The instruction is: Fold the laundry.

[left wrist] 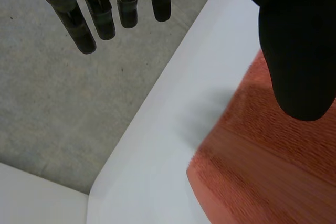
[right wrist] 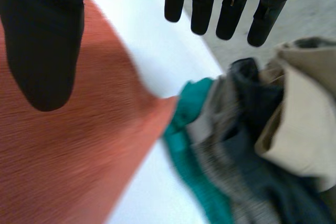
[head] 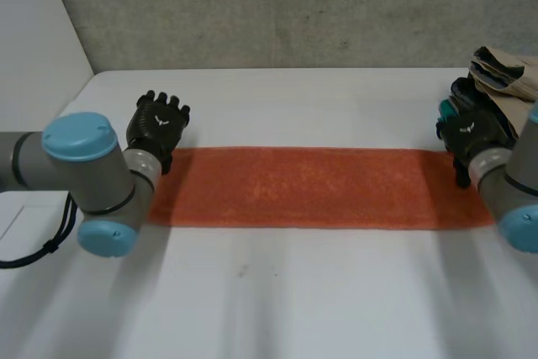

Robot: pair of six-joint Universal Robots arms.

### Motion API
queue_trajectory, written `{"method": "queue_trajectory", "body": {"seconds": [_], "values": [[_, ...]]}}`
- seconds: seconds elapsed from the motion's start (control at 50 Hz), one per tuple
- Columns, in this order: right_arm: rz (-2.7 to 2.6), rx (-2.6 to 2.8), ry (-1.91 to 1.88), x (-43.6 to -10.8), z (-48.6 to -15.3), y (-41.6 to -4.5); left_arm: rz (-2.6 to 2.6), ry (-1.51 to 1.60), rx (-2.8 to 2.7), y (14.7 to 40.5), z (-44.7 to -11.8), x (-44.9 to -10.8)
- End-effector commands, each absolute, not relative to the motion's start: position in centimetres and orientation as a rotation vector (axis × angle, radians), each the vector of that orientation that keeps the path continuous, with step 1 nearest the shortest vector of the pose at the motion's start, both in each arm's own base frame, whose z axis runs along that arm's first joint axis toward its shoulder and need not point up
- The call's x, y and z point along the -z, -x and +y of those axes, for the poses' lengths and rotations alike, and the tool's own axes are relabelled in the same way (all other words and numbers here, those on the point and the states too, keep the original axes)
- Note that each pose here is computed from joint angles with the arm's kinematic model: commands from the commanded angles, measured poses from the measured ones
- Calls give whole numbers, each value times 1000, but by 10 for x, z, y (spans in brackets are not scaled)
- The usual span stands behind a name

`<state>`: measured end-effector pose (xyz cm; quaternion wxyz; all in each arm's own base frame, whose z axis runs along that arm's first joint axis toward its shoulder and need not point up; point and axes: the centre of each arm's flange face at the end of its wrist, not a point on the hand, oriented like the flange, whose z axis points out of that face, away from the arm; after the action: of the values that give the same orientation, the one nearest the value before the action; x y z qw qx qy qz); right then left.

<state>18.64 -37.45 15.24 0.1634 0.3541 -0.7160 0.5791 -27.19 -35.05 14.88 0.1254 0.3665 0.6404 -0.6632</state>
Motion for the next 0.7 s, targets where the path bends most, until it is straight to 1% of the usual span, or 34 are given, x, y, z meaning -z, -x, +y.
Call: {"method": "queue_trajectory", "body": {"seconds": [0.02, 0.1, 0.18, 0.26, 0.34, 0.38, 0.44, 0.46, 0.52, 0.54, 0.58, 0.62, 0.64, 0.66, 0.7], "values": [[-2283, -1555, -1047, -143, -339, -157, 1931, -1039, 1894, 249, -323, -158], [-2338, -1538, -1029, -137, -335, -141, 1984, -997, 1907, 242, -312, -162], [-2343, -1522, -984, -132, -343, -127, 2047, -949, 1936, 241, -307, -162], [-2323, -1532, -970, -122, -352, -122, 2065, -931, 1950, 241, -307, -163], [-2259, -1497, -868, -124, -363, -99, 2055, -922, 1963, 241, -306, -167], [-2229, -1443, -813, -126, -365, -84, 2045, -912, 1975, 240, -306, -172], [-2151, -1375, -769, -139, -370, -59, 2034, -908, 1989, 239, -303, -178], [-2086, -1327, -751, -146, -373, -38, 2032, -905, 1990, 238, -302, -179], [-1977, -1216, -765, -157, -377, -3, 2023, -899, 2002, 237, -299, -185], [-1957, -1197, -769, -158, -378, 3, 2023, -897, 2005, 236, -298, -185], [-1925, -1181, -805, -161, -379, 2, 2020, -896, 2008, 236, -296, -187], [-1878, -1268, -858, -173, -380, -27, 2019, -893, 2012, 236, -295, -188], [-1857, -1327, -881, -180, -380, -45, 2017, -889, 2015, 235, -295, -189], [-1822, -1439, -892, -193, -378, -71, 2017, -889, 2015, 235, -295, -190], [-1787, -1571, -902, -206, -374, -101, 2011, -886, 2022, 235, -295, -192]]}}
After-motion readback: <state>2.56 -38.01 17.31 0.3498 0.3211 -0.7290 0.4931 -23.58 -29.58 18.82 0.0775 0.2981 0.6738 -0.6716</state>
